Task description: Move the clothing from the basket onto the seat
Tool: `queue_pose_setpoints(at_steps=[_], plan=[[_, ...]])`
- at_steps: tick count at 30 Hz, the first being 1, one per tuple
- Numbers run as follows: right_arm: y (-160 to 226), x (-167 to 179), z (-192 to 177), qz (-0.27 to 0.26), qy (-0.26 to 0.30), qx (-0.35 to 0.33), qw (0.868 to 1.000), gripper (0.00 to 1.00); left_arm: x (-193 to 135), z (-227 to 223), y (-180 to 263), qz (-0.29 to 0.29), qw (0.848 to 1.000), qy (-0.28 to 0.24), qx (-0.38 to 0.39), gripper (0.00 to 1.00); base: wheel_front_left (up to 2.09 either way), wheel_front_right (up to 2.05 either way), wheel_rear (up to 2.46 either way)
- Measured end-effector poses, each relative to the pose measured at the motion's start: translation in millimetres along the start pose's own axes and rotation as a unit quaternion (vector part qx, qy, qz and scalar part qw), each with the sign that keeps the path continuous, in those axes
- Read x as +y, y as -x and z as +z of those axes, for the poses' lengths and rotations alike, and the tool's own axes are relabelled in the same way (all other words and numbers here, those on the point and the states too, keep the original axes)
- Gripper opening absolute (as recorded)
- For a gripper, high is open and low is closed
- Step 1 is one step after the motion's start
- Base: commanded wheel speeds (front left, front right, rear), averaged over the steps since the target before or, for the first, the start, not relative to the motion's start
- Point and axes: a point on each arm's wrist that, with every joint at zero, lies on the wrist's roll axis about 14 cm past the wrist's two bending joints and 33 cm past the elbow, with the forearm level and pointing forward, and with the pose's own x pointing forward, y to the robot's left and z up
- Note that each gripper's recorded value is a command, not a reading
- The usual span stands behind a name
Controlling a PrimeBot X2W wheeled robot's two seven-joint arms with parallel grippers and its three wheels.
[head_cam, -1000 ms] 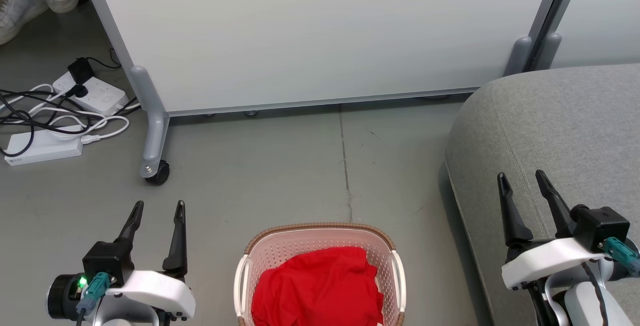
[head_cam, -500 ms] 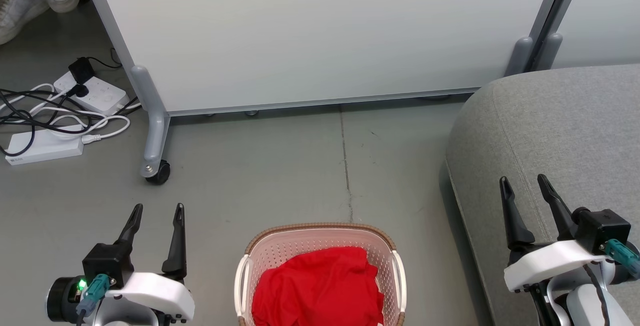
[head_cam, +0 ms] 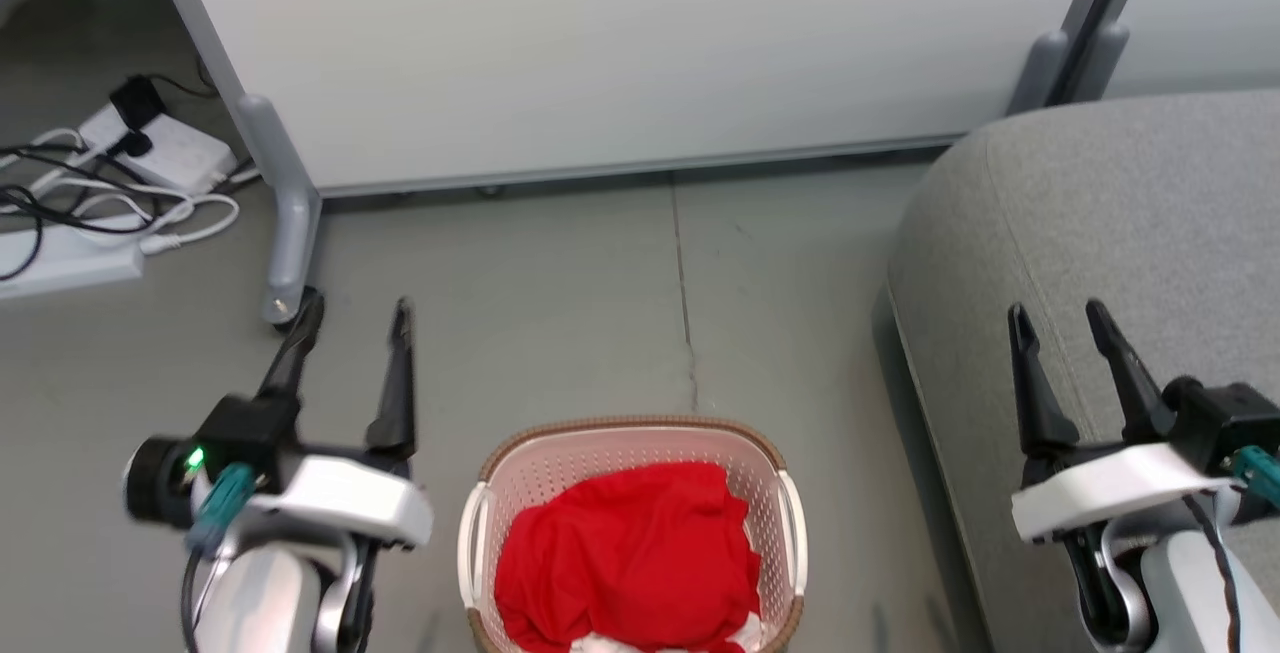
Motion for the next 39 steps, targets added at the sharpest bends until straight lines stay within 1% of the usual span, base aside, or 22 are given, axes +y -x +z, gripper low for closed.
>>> queue_pose_setpoints(at_steps=[2, 4, 7, 10, 14, 18, 21, 27, 31, 33, 37, 38, 39], plan=[[-8.2, 1.0, 4.1, 0.002, -0.002, -0.008, 1.000, 1.00, -18.0, 1.1, -15.5, -0.026, 1.000, 0.002, -0.002, 1.00, 0.00, 0.00, 0.00], [-17.1, 0.9, 6.4, 0.003, -0.004, -0.012, 1.000, 1.00, -38.4, -7.3, -30.4, -0.056, 0.998, 0.003, 0.010, 1.00, 0.00, 0.00, 0.00], [-29.8, -2.2, 6.7, 0.002, -0.007, -0.016, 1.000, 1.00, -68.9, -31.8, -47.9, -0.100, 0.994, 0.007, 0.043, 1.00, 0.00, 0.00, 0.00], [-41.1, -8.1, 2.2, -0.003, -0.008, -0.017, 1.000, 1.00, -97.0, -65.5, -61.4, -0.143, 0.986, 0.010, 0.084, 1.00, 0.00, 0.00, 0.00], [-55.6, -16.5, -9.2, -0.011, -0.012, -0.014, 1.000, 1.00, -128.2, -124.2, -67.0, -0.194, 0.969, 0.009, 0.155, 1.00, 0.00, 0.00, 0.00], [-68.6, -26.6, -22.3, -0.019, -0.013, -0.011, 1.000, 1.00, -152.8, -186.3, -63.9, -0.241, 0.943, 0.003, 0.230, 1.00, 0.00, 0.00, 0.00], [-77.4, -31.7, -34.5, -0.023, -0.014, -0.007, 1.000, 1.00, -168.7, -230.5, -58.1, -0.276, 0.919, -0.007, 0.281, 1.00, 0.00, 0.00, 0.00], [-83.3, -54.4, -66.6, -0.049, -0.007, 0.013, 0.999, 1.00, -190.5, -314.4, -35.4, -0.345, 0.859, -0.046, 0.376, 1.00, 0.00, 0.00, 0.00], [-83.5, -62.3, -87.5, -0.058, -0.003, 0.031, 0.998, 1.00, -197.7, -362.8, -10.1, -0.382, 0.812, -0.066, 0.436, 1.00, 0.00, 0.00, 0.00], [-83.9, -65.9, -95.0, -0.061, -0.003, 0.036, 0.997, 1.00, -198.0, -384.8, 2.6, -0.402, 0.785, -0.090, 0.462, 1.00, 0.00, 0.00, 0.00], [-78.8, -71.9, -111.5, -0.069, -0.009, 0.056, 0.996, 1.00, -185.5, -426.0, 27.8, -0.424, 0.737, -0.128, 0.510, 1.00, 0.00, 0.00, 0.00], [-77.5, -75.2, -113.7, -0.074, -0.010, 0.058, 0.996, 1.00, -183.7, -434.2, 32.9, -0.427, 0.727, -0.133, 0.521, 1.00, 0.00, 0.00, 0.00], [-75.3, -82.1, -118.7, -0.083, -0.010, 0.063, 0.995, 1.00, -183.7, -448.0, 39.5, -0.431, 0.712, -0.140, 0.536, 1.00, 0.00, 0.00, 0.00]])
